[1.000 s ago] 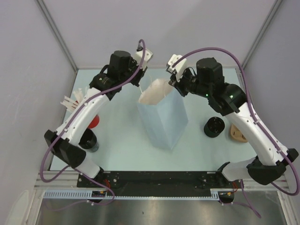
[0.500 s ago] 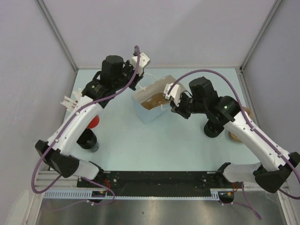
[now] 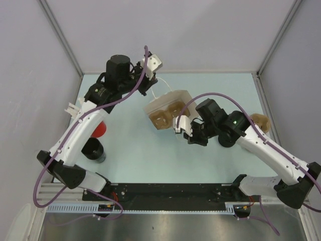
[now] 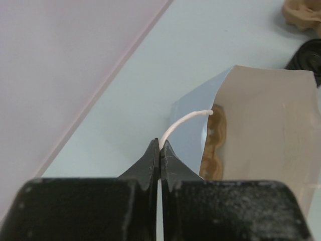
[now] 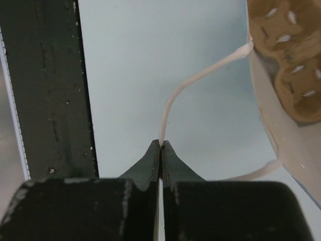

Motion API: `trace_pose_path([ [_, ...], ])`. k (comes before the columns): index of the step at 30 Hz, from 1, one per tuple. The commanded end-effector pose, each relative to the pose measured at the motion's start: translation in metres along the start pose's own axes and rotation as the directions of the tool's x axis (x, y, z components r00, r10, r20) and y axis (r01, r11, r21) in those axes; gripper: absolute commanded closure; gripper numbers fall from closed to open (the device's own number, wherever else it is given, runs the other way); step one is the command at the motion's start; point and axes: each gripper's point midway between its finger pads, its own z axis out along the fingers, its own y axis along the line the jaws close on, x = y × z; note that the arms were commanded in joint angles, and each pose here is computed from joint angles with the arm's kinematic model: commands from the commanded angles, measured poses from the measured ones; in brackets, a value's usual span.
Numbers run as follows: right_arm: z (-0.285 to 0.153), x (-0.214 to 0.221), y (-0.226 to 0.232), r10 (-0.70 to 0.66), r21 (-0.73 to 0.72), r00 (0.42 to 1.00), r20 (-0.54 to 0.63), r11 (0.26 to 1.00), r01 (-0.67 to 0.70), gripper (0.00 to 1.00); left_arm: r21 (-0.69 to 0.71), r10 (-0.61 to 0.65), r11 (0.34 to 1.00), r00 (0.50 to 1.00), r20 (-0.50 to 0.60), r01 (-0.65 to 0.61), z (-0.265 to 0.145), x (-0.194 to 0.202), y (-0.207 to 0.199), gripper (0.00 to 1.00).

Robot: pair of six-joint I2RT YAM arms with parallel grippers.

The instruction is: Pack the takeout coffee

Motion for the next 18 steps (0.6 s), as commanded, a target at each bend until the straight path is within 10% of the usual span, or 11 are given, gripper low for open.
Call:
trace_pose_path([
  [1, 0.005, 0.014, 0.024, 0.009, -0.09, 1.0, -0.013, 0.996, -0.01, 1.0, 0.188, 0.041, 0.981, 0.998, 0.04, -0.048, -0.016, -0.011, -0.041, 1.0],
  [18, 0.023, 0.063, 0.054, 0.019, -0.114, 0.997, -0.077, 0.993, -0.028, 1.0, 0.499, 0.053, 0.864, 0.998, 0.027, -0.06, -0.035, -0.001, -0.116, 1.0],
])
